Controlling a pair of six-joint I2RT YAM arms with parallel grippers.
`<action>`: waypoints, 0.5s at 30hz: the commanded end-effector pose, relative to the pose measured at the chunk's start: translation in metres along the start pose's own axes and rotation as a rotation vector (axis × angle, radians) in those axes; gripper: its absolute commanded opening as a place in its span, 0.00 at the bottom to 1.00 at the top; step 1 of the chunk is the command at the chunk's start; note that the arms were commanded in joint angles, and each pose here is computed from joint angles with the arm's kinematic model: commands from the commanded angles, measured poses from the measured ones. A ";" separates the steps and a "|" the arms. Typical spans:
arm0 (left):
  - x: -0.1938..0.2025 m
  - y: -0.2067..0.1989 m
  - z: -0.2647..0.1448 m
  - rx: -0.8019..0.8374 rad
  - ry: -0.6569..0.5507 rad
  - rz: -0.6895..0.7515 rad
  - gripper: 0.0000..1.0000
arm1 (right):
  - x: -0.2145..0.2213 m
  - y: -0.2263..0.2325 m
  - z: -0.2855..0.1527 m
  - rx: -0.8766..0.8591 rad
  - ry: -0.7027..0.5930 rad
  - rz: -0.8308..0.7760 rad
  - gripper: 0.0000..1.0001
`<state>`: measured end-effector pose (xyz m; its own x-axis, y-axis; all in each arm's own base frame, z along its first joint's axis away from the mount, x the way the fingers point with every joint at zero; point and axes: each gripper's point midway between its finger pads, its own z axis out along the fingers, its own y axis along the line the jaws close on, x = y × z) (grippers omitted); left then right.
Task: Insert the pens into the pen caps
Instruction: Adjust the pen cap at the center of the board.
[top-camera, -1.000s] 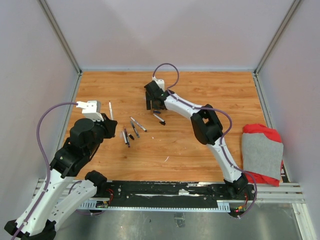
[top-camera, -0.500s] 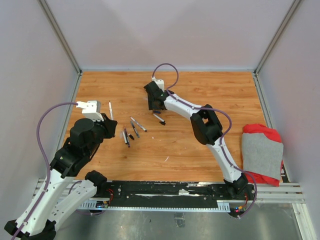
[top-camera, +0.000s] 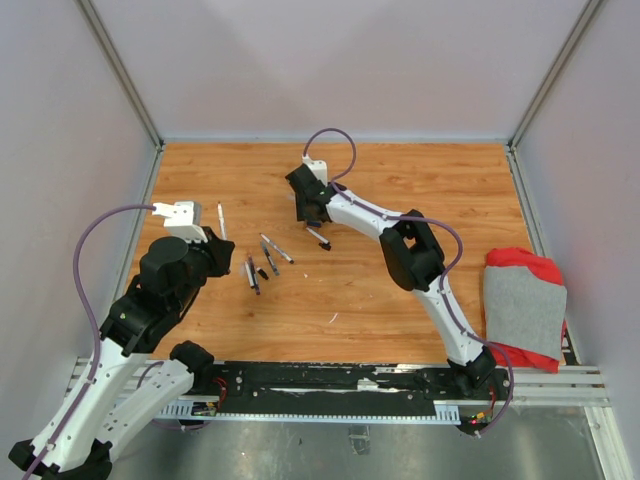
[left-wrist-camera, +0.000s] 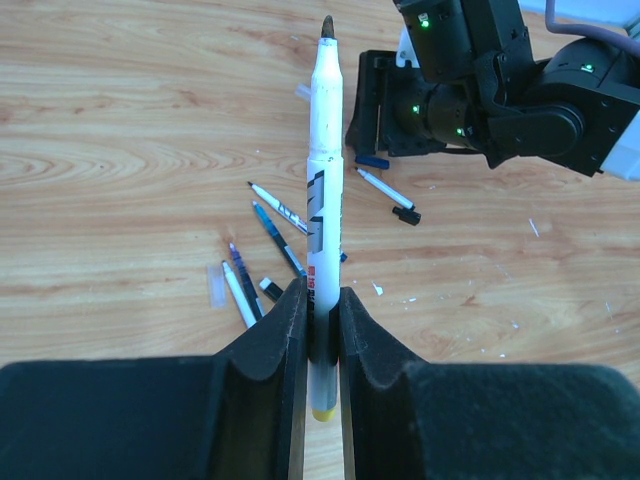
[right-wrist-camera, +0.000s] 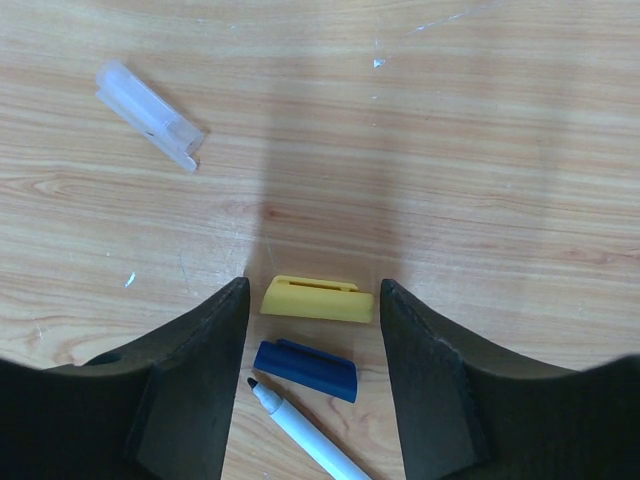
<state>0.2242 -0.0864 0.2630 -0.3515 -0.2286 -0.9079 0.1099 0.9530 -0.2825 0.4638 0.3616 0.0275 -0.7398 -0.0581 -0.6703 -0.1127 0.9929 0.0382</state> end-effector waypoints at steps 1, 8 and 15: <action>-0.008 0.001 0.000 -0.004 -0.039 -0.012 0.00 | 0.035 -0.002 0.001 0.047 0.073 -0.034 0.53; -0.008 0.001 0.000 -0.005 -0.041 -0.012 0.01 | 0.034 -0.008 0.005 0.072 0.063 -0.051 0.41; -0.008 0.001 0.000 -0.006 -0.042 -0.012 0.00 | 0.019 -0.005 -0.004 0.044 0.020 -0.082 0.35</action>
<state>0.2241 -0.0863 0.2631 -0.3507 -0.2289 -0.9081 0.1098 0.9529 -0.2826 0.4657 0.3592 0.0278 -0.7319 -0.0550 -0.6792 -0.1020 0.9943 0.0294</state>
